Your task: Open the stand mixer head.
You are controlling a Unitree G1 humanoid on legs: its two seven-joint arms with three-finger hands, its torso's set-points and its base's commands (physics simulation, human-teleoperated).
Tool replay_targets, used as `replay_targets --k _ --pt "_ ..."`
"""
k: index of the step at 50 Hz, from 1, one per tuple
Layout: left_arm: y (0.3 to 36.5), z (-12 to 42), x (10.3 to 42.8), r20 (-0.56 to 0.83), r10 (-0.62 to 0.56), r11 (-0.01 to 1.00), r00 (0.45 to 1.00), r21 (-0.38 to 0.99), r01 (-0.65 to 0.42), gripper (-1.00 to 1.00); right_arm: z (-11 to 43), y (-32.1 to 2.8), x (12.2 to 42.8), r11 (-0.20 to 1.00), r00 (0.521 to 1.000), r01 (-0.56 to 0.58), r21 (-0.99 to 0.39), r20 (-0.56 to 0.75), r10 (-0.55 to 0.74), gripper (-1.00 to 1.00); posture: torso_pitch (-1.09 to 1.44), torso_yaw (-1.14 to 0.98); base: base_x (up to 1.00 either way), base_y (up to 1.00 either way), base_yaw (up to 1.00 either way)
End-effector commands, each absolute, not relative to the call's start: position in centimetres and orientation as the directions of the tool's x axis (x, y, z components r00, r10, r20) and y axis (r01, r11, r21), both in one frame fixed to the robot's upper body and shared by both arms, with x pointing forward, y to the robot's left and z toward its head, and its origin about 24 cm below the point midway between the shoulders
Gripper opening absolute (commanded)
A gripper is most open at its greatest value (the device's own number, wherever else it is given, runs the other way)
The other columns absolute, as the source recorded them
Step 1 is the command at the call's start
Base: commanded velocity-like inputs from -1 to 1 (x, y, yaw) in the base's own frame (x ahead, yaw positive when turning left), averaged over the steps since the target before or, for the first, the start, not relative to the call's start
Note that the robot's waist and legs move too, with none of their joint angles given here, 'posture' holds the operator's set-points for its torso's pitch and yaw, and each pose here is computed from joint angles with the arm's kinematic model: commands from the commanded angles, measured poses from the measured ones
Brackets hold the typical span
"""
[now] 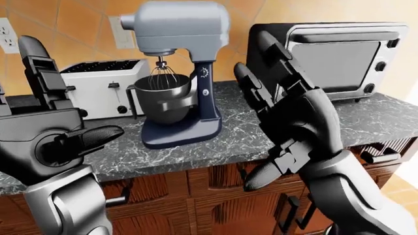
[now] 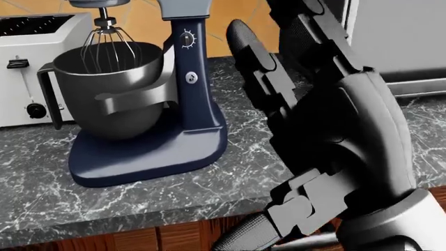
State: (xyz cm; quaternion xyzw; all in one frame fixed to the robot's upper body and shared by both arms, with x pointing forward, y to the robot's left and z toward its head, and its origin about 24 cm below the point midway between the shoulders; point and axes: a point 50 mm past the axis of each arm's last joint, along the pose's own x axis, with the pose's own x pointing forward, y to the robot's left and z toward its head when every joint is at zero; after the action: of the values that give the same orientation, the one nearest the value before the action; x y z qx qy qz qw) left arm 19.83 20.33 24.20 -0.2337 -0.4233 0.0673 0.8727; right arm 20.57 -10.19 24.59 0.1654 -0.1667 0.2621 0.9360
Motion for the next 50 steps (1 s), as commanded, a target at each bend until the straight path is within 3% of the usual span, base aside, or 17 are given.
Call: replay_targets --k 1,19,50 --pt "20.1 25.0 19.5 0.741 0.300 0.887 0.601 -0.448 0.109 1.00 25.0 -10.0 20.2 0.796 0.790 -0.568 0.210 0.412 0.454 1.00 -0.39 0.00 0.00 0.00 0.00" --pt "20.3 25.3 19.6 0.743 0.307 0.888 0.595 -0.449 0.103 1.00 24.0 -9.5 21.5 0.782 0.814 -0.571 0.248 0.292 0.502 1.00 -0.39 0.00 0.00 0.00 0.00" --pt "20.5 25.2 19.5 0.741 0.315 0.889 0.593 -0.449 0.089 1.00 21.6 -8.9 23.0 0.791 0.833 -0.551 0.266 0.237 0.500 1.00 -0.39 0.00 0.00 0.00 0.00"
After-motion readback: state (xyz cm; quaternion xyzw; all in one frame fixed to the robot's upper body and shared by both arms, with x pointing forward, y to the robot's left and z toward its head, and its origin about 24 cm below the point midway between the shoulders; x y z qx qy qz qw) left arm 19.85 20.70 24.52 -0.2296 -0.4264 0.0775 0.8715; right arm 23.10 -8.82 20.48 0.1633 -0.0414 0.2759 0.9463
